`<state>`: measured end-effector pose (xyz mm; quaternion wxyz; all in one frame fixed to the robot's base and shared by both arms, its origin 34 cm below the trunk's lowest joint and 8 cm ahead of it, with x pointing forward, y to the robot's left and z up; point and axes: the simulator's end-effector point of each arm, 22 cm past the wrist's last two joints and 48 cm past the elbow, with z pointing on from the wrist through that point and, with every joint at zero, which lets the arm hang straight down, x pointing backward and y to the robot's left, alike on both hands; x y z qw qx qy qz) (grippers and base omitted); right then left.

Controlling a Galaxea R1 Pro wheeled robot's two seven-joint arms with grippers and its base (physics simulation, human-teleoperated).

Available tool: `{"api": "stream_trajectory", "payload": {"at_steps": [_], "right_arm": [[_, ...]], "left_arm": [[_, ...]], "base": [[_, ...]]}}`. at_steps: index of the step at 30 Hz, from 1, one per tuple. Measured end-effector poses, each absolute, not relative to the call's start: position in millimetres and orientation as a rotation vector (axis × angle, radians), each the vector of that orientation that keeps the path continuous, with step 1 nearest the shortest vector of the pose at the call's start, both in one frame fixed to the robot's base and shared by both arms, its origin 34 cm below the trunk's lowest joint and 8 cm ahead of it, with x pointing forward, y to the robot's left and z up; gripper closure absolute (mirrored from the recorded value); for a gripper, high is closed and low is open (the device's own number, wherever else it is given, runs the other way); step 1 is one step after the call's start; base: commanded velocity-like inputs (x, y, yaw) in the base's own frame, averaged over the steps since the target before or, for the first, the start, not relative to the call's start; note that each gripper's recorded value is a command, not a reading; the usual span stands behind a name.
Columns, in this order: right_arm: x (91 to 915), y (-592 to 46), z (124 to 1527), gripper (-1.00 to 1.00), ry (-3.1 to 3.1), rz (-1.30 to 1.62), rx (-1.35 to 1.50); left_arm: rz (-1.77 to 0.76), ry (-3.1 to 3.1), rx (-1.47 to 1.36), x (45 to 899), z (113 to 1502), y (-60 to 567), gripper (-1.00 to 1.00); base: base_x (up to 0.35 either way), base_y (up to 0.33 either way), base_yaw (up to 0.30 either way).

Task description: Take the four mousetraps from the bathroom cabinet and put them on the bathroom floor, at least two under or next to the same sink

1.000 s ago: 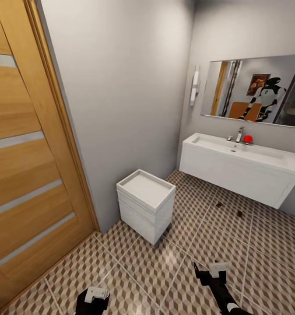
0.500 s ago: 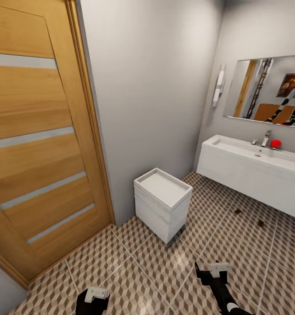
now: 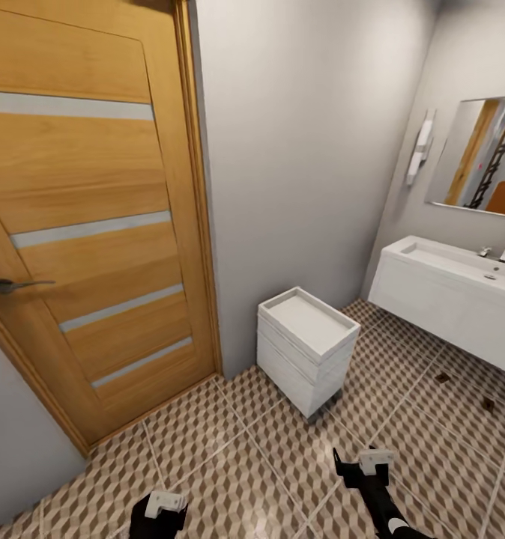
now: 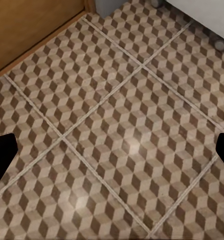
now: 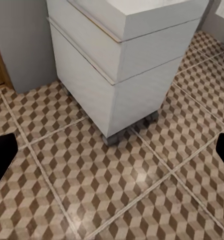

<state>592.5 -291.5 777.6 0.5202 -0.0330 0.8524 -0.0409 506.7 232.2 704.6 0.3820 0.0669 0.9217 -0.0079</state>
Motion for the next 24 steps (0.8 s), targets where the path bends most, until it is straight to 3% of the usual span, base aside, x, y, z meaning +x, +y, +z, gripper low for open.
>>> {"api": "stream_trajectory", "payload": {"at_steps": [24], "right_arm": [[592.4, -290.4, 777.4, -1.0, 2.044, -0.096, -0.079]], "left_arm": [[-0.019, 2.363, 0.171, 504.9, 702.7, 232.5, -1.0]], "base": [[-0.086, 0.0, 0.278]]}}
